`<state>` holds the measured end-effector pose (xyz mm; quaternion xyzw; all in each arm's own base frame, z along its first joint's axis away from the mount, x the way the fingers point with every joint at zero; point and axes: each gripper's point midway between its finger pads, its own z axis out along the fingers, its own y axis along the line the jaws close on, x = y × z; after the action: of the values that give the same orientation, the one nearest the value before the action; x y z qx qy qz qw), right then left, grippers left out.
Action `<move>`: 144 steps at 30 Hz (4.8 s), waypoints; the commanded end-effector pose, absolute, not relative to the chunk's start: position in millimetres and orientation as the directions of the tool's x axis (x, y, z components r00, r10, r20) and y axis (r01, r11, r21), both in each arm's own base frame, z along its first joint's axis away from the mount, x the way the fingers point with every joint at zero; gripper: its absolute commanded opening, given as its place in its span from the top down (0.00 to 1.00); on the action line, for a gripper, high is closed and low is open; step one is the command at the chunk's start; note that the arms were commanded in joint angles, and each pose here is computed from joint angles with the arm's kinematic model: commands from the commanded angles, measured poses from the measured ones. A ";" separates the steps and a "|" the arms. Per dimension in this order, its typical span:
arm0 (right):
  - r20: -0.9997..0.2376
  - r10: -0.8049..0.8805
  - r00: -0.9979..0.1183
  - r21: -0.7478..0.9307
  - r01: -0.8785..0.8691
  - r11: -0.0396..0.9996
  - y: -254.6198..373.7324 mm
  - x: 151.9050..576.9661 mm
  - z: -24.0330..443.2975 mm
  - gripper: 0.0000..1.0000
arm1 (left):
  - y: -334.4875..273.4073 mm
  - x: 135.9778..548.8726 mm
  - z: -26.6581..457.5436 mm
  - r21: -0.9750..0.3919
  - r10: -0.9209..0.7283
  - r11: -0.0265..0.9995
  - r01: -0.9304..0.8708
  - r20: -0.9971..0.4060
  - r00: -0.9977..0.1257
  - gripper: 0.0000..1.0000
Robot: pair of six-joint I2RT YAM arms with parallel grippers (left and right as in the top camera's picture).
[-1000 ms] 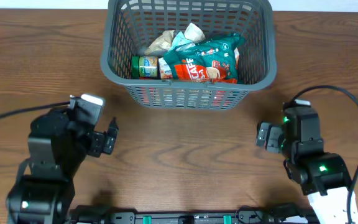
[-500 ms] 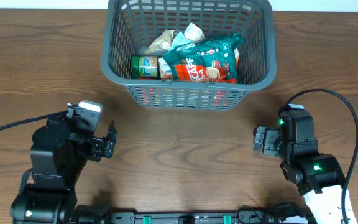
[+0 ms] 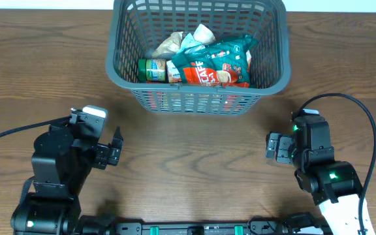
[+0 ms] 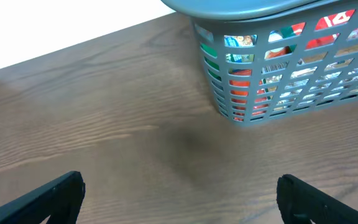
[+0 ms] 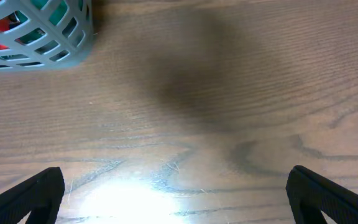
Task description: Pack container
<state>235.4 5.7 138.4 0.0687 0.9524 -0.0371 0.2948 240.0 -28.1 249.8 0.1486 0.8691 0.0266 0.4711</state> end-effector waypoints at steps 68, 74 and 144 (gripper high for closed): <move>-0.993 -0.095 -0.068 -0.096 0.023 0.995 -0.2 246.1 158.9 0.01 | -27.3 240.8 249.8 0.182 0.273 0.958 0.221 -0.813 -0.514 0.01; -0.996 -0.052 -0.067 -0.055 0.038 0.998 -2.5 246.0 158.9 0.01 | -27.3 240.8 249.8 0.182 0.273 0.958 0.221 -0.813 -0.514 0.01; -0.991 0.123 -0.051 0.118 0.094 0.989 -12.2 245.7 159.7 0.01 | -28.3 166.8 178.8 0.141 0.238 0.959 0.244 -0.870 -0.432 0.01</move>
<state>246.0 -9.6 160.6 0.0642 0.7269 0.0079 0.6837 163.7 -24.8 187.4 0.1462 0.8587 0.0071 0.4911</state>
